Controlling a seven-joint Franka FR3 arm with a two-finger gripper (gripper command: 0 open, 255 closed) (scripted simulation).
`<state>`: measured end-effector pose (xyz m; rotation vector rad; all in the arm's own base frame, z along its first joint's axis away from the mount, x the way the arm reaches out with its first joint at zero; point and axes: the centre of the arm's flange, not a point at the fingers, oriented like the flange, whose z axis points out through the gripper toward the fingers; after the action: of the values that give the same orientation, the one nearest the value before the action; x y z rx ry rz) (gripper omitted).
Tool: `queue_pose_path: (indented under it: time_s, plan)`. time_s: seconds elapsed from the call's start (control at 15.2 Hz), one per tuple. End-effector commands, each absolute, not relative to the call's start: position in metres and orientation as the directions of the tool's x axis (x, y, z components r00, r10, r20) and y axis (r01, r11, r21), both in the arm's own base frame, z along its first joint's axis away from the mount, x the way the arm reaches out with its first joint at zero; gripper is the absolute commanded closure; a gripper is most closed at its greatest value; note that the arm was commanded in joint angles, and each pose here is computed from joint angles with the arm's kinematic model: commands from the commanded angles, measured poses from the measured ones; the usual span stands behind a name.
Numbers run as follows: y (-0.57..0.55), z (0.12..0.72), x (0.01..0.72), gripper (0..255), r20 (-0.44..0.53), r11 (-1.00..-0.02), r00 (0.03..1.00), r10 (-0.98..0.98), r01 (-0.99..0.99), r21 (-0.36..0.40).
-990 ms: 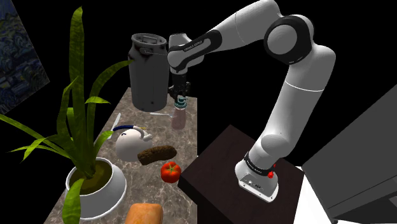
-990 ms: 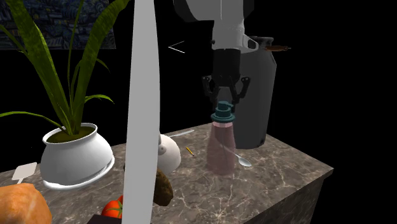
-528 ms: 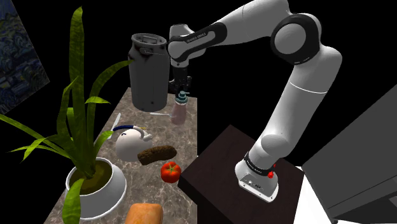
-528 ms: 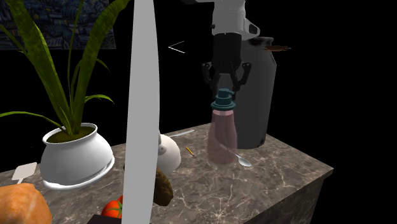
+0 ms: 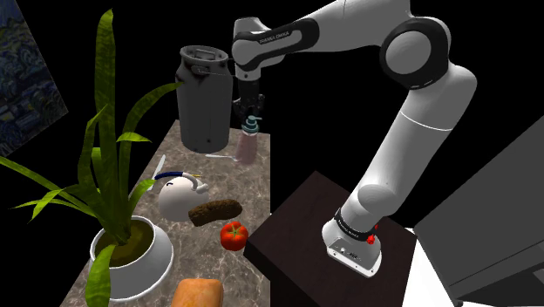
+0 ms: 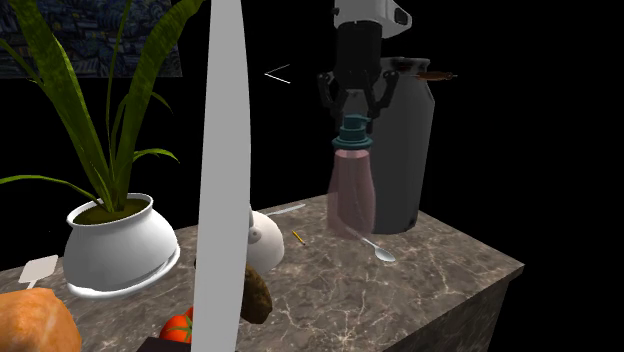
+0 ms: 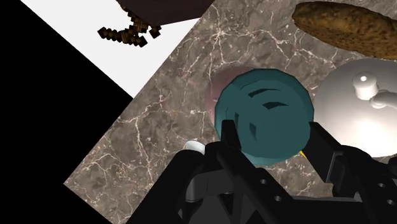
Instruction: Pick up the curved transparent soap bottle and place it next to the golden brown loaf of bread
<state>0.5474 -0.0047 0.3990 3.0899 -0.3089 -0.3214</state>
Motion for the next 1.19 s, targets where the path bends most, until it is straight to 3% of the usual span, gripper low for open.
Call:
queue_pose_path:
  time_s: [0.0,1.12]
  plan:
    - [-0.004,0.409,0.548,255,-0.202,-0.980,0.959,-0.198,-0.194,0.040]
    - [-0.004,0.498,0.548,255,-0.202,-0.980,0.959,-0.198,-0.194,0.040]
